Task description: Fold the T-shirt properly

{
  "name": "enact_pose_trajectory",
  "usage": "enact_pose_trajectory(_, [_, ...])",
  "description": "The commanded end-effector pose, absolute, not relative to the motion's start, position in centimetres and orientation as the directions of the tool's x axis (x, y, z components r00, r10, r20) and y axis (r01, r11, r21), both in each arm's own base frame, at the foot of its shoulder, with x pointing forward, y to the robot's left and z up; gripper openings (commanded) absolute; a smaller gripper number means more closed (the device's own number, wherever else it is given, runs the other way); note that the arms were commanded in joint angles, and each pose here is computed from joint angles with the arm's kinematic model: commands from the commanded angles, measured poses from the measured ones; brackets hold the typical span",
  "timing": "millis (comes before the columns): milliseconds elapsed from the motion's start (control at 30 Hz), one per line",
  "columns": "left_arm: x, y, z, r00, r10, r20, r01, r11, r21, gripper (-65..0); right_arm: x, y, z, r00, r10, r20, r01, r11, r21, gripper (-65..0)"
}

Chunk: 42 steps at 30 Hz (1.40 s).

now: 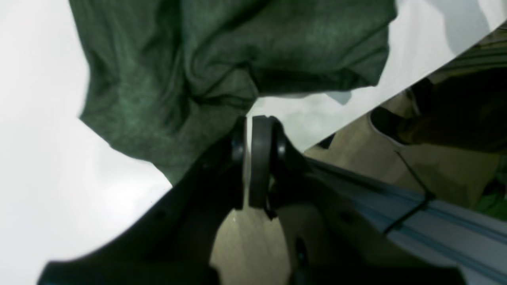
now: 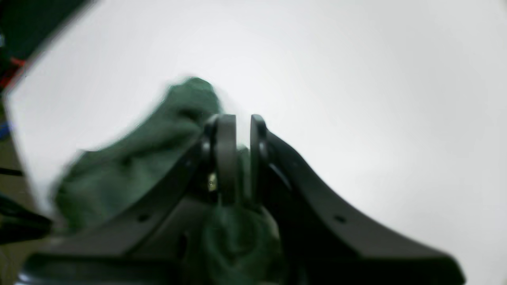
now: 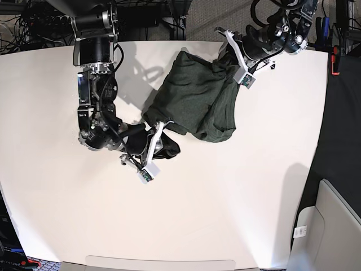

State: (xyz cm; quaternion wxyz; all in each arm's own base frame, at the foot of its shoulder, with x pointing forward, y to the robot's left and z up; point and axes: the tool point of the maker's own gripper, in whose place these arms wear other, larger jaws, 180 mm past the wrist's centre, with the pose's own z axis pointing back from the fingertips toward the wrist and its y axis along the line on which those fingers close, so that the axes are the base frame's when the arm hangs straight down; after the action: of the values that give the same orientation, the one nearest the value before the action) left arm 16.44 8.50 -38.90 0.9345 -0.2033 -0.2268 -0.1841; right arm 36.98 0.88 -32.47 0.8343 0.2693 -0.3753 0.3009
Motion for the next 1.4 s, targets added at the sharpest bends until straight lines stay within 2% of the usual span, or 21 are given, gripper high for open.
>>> enact_pose_trajectory(0, [16.6, 8.5, -38.8, 0.826, -0.249, 0.505, 0.438, 0.848, -0.298, -64.5, 38.1, 1.5, -30.9, 0.497, 0.28, 0.821, -0.715, 0.668, 0.206, -60.3])
enact_pose_trajectory(200, [18.4, 9.6, -40.7, 0.849, -0.228, 0.477, 0.396, 0.872, -0.289, -64.5, 37.6, 0.4, -34.7, 0.541, 0.409, 0.735, -0.694, 0.711, 0.115, -60.3])
enact_pose_trajectory(600, [26.1, 13.1, -41.8, 0.847, -0.182, 0.499, 0.327, 0.919, -0.219, -64.5, 31.1, -3.1, -39.9, 0.624, 0.464, 0.629, -0.671, 0.731, 0.125, -60.4])
enact_pose_trajectory(733, [29.3, 14.0, -41.1, 0.819, -0.149, 0.555, 0.306, 0.931, -0.201, -64.5, 29.6, -4.4, -38.7, 0.587, 0.487, 0.647, -0.68, 0.73, 0.067, -60.4])
enact_pose_trajectory(933, [32.6, 13.5, -40.2, 0.782, -0.097, 0.615, 0.285, 0.934, -0.215, -64.5, 28.3, -4.5, -35.6, 0.534, 0.438, 0.723, -0.693, 0.717, 0.078, -60.4])
enact_pose_trajectory(1033, [33.2, 13.1, -38.8, 0.754, -0.1, 0.649, 0.303, 0.93, -0.209, -64.5, 29.1, -6.5, -34.2, 0.54, 0.37, 0.756, -0.643, 0.761, 0.087, -60.4])
enact_pose_trajectory(1167, [33.2, 13.3, -36.4, 0.706, -0.129, 0.696, 0.338, 0.925, -0.171, -64.5, 29.6, -7.3, -32.0, 0.531, 0.265, 0.805, -0.614, 0.775, 0.151, -60.4])
enact_pose_trajectory(1367, [30.1, 14.7, -34.1, 0.67, -0.099, 0.736, 0.313, 0.936, -0.159, -64.5, 28.4, -5.1, -30.4, 0.529, 0.259, 0.809, -0.655, 0.73, 0.195, -60.4])
